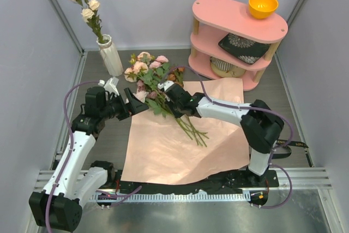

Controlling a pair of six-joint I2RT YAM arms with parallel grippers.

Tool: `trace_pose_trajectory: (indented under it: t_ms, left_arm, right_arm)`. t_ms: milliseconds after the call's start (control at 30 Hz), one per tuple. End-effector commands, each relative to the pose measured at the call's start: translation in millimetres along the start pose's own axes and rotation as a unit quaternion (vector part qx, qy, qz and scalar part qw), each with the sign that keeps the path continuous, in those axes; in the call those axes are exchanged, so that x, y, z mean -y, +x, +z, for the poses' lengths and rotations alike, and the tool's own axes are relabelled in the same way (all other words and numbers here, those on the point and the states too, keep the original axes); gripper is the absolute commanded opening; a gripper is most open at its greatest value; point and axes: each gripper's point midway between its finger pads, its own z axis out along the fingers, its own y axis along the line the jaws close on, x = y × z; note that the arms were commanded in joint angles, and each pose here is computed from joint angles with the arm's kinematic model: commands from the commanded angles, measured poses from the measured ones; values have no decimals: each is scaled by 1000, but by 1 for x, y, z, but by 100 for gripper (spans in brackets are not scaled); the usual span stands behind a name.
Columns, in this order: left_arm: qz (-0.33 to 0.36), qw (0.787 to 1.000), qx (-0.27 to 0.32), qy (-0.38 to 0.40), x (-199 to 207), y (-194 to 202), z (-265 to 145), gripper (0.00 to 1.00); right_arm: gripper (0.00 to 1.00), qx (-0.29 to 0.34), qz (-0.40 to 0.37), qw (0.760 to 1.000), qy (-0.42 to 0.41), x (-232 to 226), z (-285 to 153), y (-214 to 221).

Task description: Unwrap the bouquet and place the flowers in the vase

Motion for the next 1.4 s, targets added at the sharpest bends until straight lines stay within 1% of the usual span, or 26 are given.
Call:
trace_pose_trajectory:
  t_ms: [0, 33, 67, 133, 167, 233, 267, 300, 333, 367, 400, 433, 467, 533, 600, 633, 700, 767, 833, 933, 967, 1100, 1200, 1233, 1333, 1367]
  left_arm:
    - [11, 999, 21, 25, 21, -17, -6, 88]
    - [10, 999, 22, 30, 24, -19, -6, 88]
    - [8, 999, 24, 33, 26, -20, -7, 88]
    - [1, 998, 28, 52, 34, -23, -7, 89]
    - [-4, 998, 29, 60, 37, -24, -7, 89]
    - [-21, 994, 34, 102, 52, -27, -7, 88]
    - [-24, 992, 35, 121, 59, -28, -7, 87]
    - [-20, 987, 51, 153, 68, -34, -6, 83]
    - [-39, 981, 48, 183, 80, -34, -10, 81]
    - [-43, 976, 51, 206, 89, -35, -11, 79]
    - [-26, 968, 71, 241, 102, -41, -16, 79]
    - [-36, 963, 74, 258, 111, -44, -19, 81]
    - [-18, 955, 85, 284, 125, -45, -23, 86]
    - [4, 949, 82, 305, 144, -37, -25, 91]
    - [14, 949, 94, 301, 154, -41, -21, 93]
    - [23, 949, 87, 302, 160, -34, -17, 92]
    - [19, 956, 81, 281, 161, -36, -5, 63]
    - [7, 968, 68, 241, 153, -35, 10, 40]
    - [5, 970, 63, 234, 152, -32, 14, 40]
    - [5, 969, 68, 236, 155, -30, 16, 48]
    - [5, 969, 66, 236, 156, -29, 17, 54]
    - [5, 972, 64, 227, 155, -27, 24, 59]
    - [15, 973, 67, 221, 159, -33, 28, 57]
    - [13, 978, 61, 201, 152, -32, 34, 52]
    - [38, 983, 61, 168, 150, -40, 36, 42]
    - [49, 982, 66, 169, 156, -46, 32, 41]
  right_arm:
    - [1, 144, 1, 989, 26, 9, -99, -89]
    - [1, 156, 4, 987, 24, 9, -109, -94]
    - [1, 183, 10, 983, 15, 10, -133, -103]
    - [1, 207, 18, 978, 1, 8, -149, -102]
    - [1, 235, 28, 971, -18, 4, -159, -109]
    - [1, 265, 47, 962, -36, 4, -174, -96]
    - [1, 300, 76, 949, -54, 0, -184, -104]
    - [1, 309, 86, 945, -69, -1, -188, -88]
    - [1, 318, 96, 939, -84, -4, -190, -84]
    - [1, 334, 108, 931, -103, -9, -196, -83]
    - [1, 350, 119, 918, -142, -19, -202, -78]
    - [1, 358, 127, 911, -160, -23, -206, -76]
    - [1, 368, 132, 903, -177, -27, -205, -72]
    - [1, 371, 134, 891, -225, -42, -215, -69]
    - [1, 371, 126, 883, -257, -52, -218, -66]
    - [1, 369, 123, 883, -264, -55, -219, -65]
    - [1, 368, 115, 882, -272, -58, -221, -66]
    - [1, 367, 109, 883, -271, -58, -223, -66]
    - [1, 372, 104, 884, -263, -55, -225, -67]
    - [1, 375, 93, 886, -257, -53, -231, -69]
    - [1, 373, 89, 887, -256, -53, -233, -68]
    - [1, 371, 78, 889, -256, -53, -236, -65]
    - [1, 368, 71, 890, -261, -55, -236, -62]
    - [1, 364, 68, 892, -260, -55, -235, -60]
    - [1, 359, 64, 895, -257, -54, -234, -56]
    - [1, 359, 63, 895, -256, -53, -233, -55]
